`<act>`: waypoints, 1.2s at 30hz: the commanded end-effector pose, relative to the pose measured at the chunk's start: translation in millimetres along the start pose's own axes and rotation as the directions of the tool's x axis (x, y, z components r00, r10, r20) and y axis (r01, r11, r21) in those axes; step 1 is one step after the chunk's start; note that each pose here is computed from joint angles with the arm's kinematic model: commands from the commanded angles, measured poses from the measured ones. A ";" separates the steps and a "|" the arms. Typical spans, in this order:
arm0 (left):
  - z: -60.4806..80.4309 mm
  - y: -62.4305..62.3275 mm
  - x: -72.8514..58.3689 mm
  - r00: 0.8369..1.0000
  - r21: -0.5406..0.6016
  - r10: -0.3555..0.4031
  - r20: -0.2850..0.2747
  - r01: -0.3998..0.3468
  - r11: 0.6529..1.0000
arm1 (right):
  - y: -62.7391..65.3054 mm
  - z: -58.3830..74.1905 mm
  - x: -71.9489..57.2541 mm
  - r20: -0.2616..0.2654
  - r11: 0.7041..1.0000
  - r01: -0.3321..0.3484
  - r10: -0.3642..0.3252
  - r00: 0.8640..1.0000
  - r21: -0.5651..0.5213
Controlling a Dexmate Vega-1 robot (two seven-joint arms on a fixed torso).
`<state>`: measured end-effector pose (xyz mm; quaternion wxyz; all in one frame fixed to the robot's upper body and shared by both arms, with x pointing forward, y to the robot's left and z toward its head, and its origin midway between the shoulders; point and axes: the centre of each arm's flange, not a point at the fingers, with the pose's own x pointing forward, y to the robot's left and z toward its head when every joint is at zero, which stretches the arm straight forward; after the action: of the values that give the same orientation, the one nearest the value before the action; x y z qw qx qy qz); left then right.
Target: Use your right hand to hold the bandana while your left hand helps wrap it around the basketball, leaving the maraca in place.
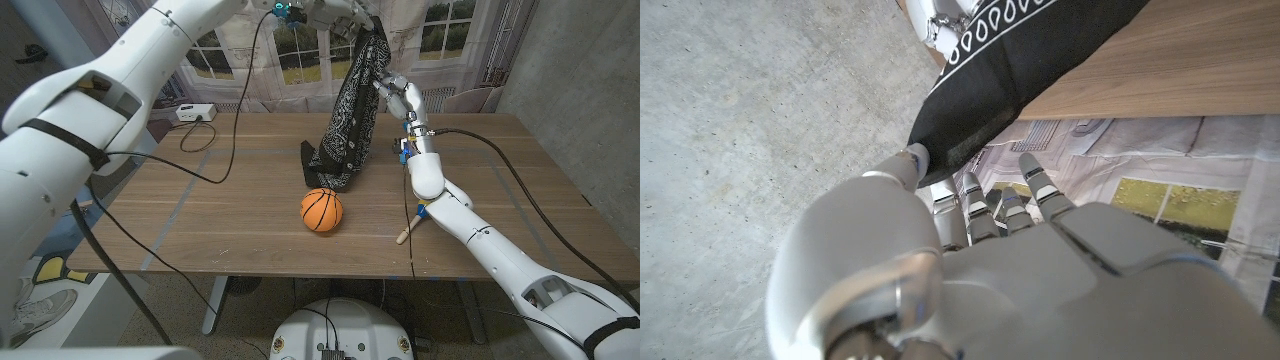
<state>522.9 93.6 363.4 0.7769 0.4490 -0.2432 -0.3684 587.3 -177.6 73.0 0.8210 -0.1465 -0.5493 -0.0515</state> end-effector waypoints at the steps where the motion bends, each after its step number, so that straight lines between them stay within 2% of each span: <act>1: 1.2 -5.4 4.5 0.999 -0.023 -0.021 0.032 0.021 0.999 | 1.5 1.3 -2.4 0.014 0.992 0.126 -0.126 0.992 0.028; 6: -1.8 -7.2 6.7 0.999 -0.025 -0.035 0.020 0.035 0.999 | 1.2 2.7 -2.8 0.001 0.989 0.148 -0.148 0.989 0.009; 9: -3.4 -8.0 8.1 0.999 -0.023 -0.038 0.012 0.039 0.999 | 0.9 4.1 -1.8 -0.014 0.990 0.140 -0.140 0.990 -0.011; 13: -5.8 -9.0 9.9 0.999 -0.017 -0.045 -0.020 0.045 0.999 | 0.3 5.2 -1.2 -0.018 0.990 0.134 -0.135 0.991 -0.040; 18: -5.4 -9.9 8.4 0.997 0.026 -0.020 -0.074 0.022 0.999 | -0.4 4.4 -1.6 -0.019 0.987 0.157 -0.158 0.987 -0.043; 24: -4.9 -12.7 2.6 0.997 0.047 -0.018 -0.071 0.022 0.999 | -2.7 3.6 -0.4 -0.011 0.982 0.188 -0.189 0.982 -0.033; 32: -13.3 -13.0 -10.4 0.999 -0.016 -0.050 -0.016 0.049 0.999 | -4.3 1.5 0.7 -0.013 0.972 0.236 -0.236 0.972 -0.002; 36: -18.8 -13.6 -18.4 0.997 -0.037 -0.068 -0.027 0.067 0.997 | -6.9 1.9 2.2 -0.011 0.968 0.250 -0.250 0.968 0.000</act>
<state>523.8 95.5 349.1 0.7733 0.4634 -0.2207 -0.3722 584.4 -179.0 74.0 0.8142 -0.0981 -0.5548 -0.1400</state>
